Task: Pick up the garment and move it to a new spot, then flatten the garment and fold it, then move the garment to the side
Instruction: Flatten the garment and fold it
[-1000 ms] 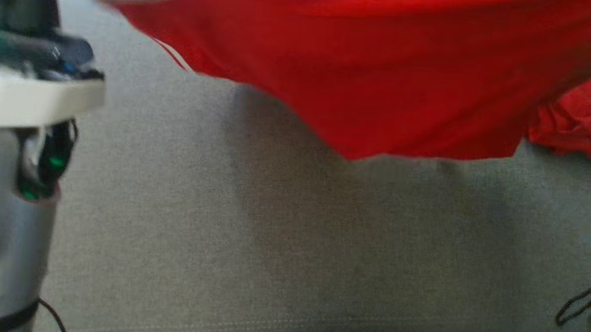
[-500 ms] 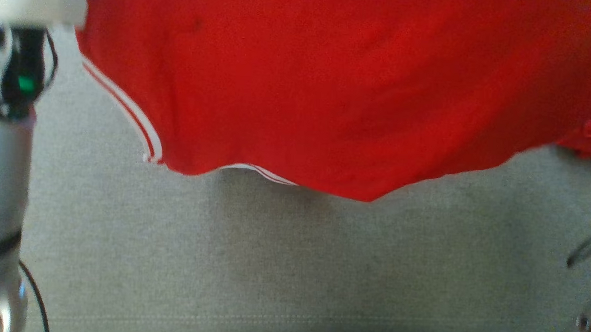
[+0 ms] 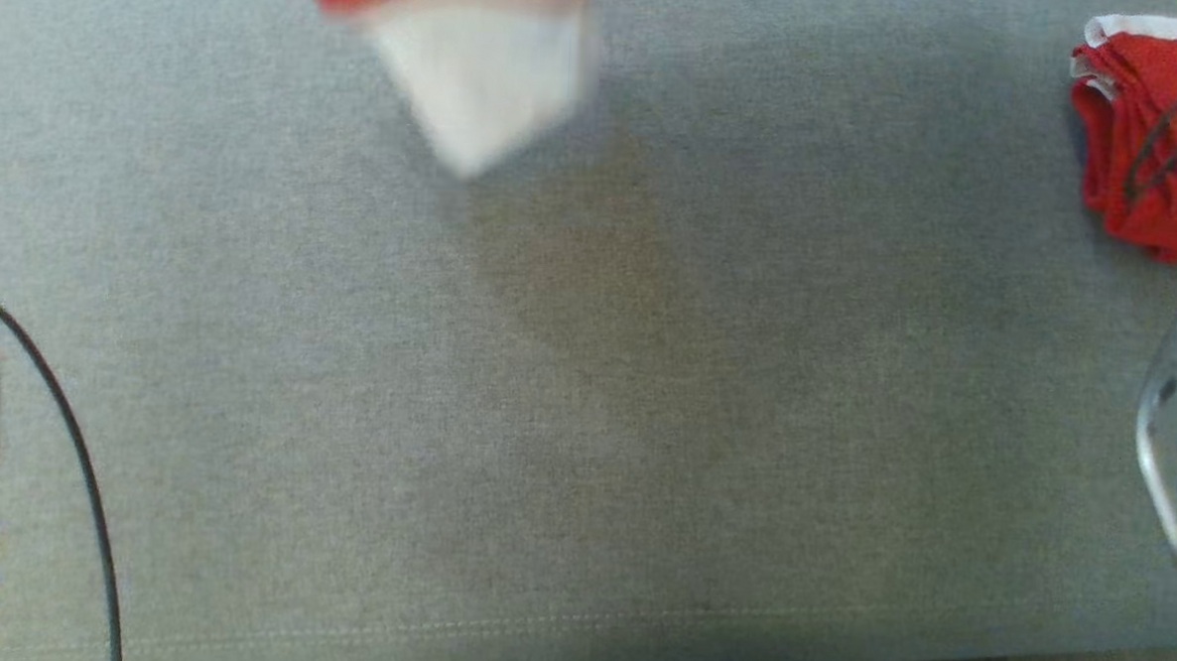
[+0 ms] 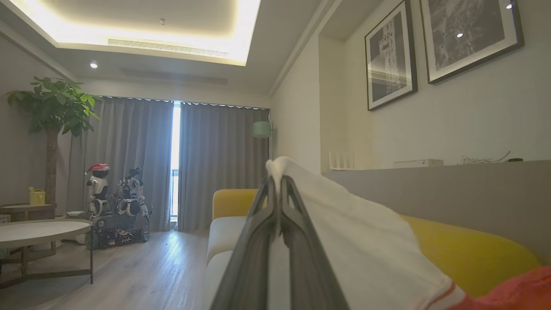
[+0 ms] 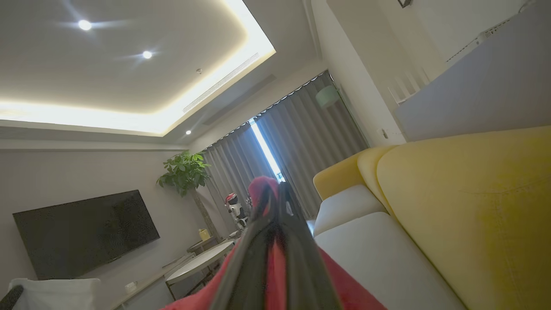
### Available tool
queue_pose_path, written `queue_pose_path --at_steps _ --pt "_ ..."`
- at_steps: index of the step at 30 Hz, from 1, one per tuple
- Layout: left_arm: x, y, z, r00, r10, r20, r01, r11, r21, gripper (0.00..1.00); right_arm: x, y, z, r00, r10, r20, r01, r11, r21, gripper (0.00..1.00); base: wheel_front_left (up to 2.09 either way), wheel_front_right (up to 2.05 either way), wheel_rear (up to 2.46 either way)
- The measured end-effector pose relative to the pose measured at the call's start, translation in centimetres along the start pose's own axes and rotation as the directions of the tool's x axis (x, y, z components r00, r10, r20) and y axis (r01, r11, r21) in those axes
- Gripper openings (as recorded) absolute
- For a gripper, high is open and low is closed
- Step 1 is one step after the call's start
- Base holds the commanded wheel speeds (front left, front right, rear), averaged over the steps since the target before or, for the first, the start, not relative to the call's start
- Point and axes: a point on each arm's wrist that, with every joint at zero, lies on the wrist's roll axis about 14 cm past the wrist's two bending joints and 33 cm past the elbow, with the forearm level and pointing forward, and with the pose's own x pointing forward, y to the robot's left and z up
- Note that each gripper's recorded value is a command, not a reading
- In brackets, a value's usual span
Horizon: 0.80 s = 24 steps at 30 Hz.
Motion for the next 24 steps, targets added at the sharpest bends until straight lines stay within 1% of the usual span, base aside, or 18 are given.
queue_pose_path --at_steps 3,5,7,9,11,13,16,17,19,23,24 --pt "1.4 -0.3 1.4 0.999 -0.006 0.037 0.006 1.0 0.005 0.0 1.1 0.6 0.1 1.0 0.011 0.019 -0.011 1.0 -0.011 0.0 0.0 0.0 0.0" --pt "2.1 -0.6 1.5 0.999 -0.015 0.036 0.015 1.0 0.004 0.0 1.7 0.5 -1.4 1.0 0.002 -0.007 -0.002 1.0 -0.012 0.0 0.0 0.0 0.0" --pt "1.7 -0.5 -0.9 1.0 -0.004 -0.029 0.004 1.0 -0.017 0.0 1.6 -0.4 -4.7 0.996 -0.026 -0.081 0.025 1.0 -0.012 0.0 0.0 0.0 0.0" --pt "0.2 -0.1 -5.3 0.989 0.025 -0.147 -0.033 0.998 -0.053 0.0 0.8 -1.9 -8.6 0.981 -0.067 -0.184 0.064 0.998 -0.024 0.0 0.0 0.0 0.0" --pt "-2.7 -0.3 -10.9 0.954 0.037 -0.298 -0.066 0.994 -0.087 0.0 -0.4 -3.6 -12.3 0.955 -0.116 -0.274 0.115 0.993 -0.02 0.0 0.0 0.0 0.0" --pt "-6.4 -0.6 -16.1 0.894 0.046 -0.445 -0.104 0.989 -0.105 0.0 -1.9 -5.3 -15.6 0.922 -0.16 -0.354 0.164 0.986 -0.02 0.0 0.0 0.0 0.0" --pt "-11.6 -1.0 -21.4 0.799 0.058 -0.598 -0.17 0.977 -0.132 0.0 -4.6 -7.2 -20.2 0.862 -0.212 -0.461 0.219 0.975 -0.039 0.0 0.0 0.0 0.0" --pt "-12.9 -1.1 -22.6 0.771 0.059 -0.634 -0.182 0.974 -0.131 0.0 -5.5 -7.6 -21.4 0.843 -0.223 -0.49 0.234 0.971 -0.041 0.0 0.0 0.0 0.0" --pt "-14.7 -1.0 -24.1 0.734 0.069 -0.675 -0.217 0.966 -0.137 0.0 -6.7 -8.1 -23.2 0.811 -0.234 -0.536 0.238 0.969 -0.063 0.0 0.0 0.0 0.0" --pt "-16.0 -1.6 -25.5 0.705 0.062 -0.707 -0.236 0.96 -0.152 0.0 -7.9 -8.3 -25.3 0.774 -0.229 -0.59 0.216 0.972 -0.094 0.0 0.0 0.0 0.0" --pt "-16.1 -1.7 -25.7 0.7 0.06 -0.711 -0.239 0.959 -0.154 0.0 -8.3 -8.4 -25.7 0.762 -0.231 -0.605 0.232 0.97 -0.077 0.0 0.0 0.0 0.0"
